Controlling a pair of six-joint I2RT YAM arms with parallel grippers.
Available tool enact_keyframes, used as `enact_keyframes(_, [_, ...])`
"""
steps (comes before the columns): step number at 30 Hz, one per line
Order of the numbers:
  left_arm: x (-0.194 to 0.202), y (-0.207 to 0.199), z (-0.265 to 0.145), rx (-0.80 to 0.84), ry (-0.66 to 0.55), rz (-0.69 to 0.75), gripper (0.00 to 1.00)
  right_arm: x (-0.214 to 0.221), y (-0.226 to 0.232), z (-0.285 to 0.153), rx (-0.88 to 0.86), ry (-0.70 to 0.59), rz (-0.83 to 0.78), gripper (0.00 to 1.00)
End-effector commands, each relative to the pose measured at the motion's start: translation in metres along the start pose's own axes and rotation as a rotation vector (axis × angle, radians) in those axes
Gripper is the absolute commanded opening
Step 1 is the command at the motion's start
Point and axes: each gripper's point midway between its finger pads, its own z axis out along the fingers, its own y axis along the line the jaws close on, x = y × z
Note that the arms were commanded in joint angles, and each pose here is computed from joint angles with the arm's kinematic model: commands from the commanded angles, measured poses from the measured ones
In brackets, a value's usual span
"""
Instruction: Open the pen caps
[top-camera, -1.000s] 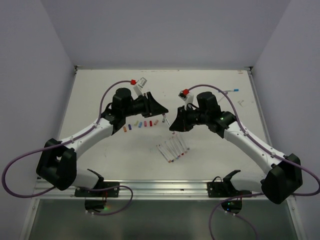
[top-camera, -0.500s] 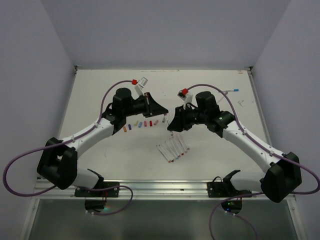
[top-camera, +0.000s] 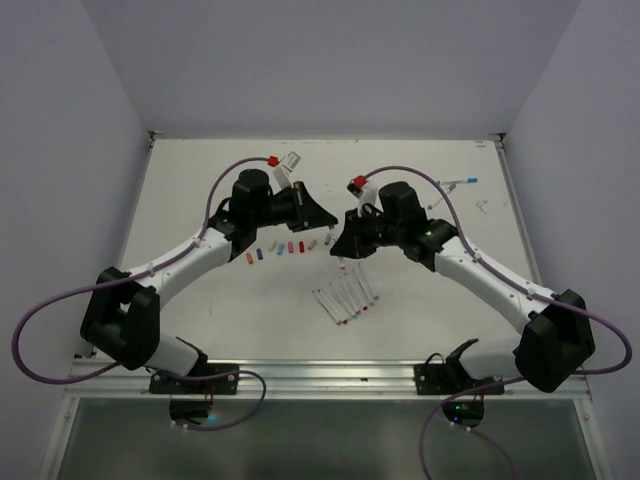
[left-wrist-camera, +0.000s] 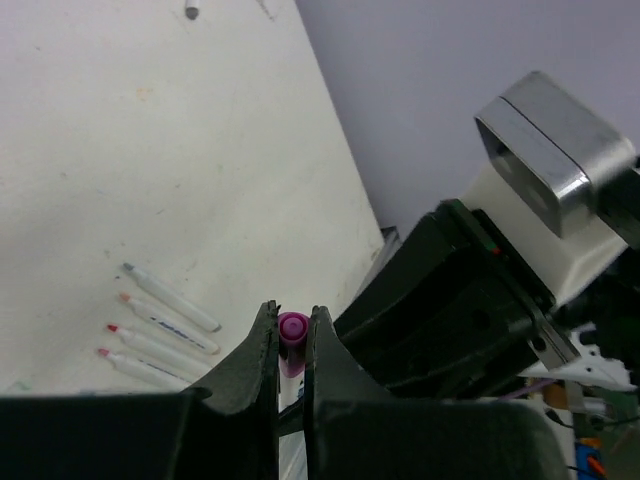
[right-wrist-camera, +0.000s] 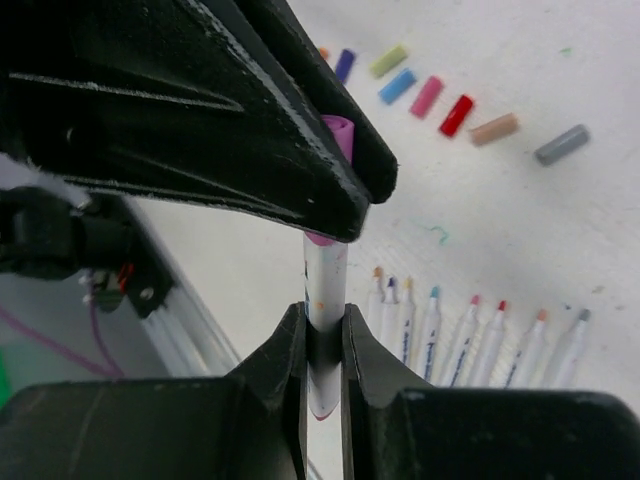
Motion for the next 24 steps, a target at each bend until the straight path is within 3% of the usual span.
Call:
enact_keyframes(1, [-0.021, 0.022, 0.009, -0.223, -0.01, 0.089, 0.0, -0.021, -0.033, -0.003, 0.309, -0.076, -0.064, 0.0])
enact_keyframes(2, [-0.018, 0.036, 0.016, -0.286, 0.01, 0.091, 0.0, -0.022, -0.053, -0.005, 0.466, -0.098, -0.083, 0.0])
enact_keyframes(6, [-0.026, 0.055, 0.028, -0.424, 0.004, 0.11, 0.0, -0.01, -0.079, -0.014, 0.756, -0.063, -0.179, 0.0])
enact_keyframes(9, [-0.027, 0.051, 0.045, -0.398, 0.027, 0.119, 0.0, -0.006, -0.087, -0.02, 0.845, -0.062, -0.196, 0.0])
enact_keyframes(13, [-0.018, 0.069, 0.056, -0.423, 0.07, 0.119, 0.0, 0.003, -0.1, -0.031, 0.895, -0.041, -0.168, 0.0])
enact_keyframes(18, [0.004, 0.097, 0.066, -0.457, 0.123, 0.114, 0.0, 0.037, -0.131, -0.038, 0.815, 0.065, -0.038, 0.0])
enact_keyframes(24, [0.014, 0.117, 0.085, -0.502, 0.161, 0.135, 0.0, 0.06, -0.147, -0.035, 0.796, 0.144, -0.025, 0.0])
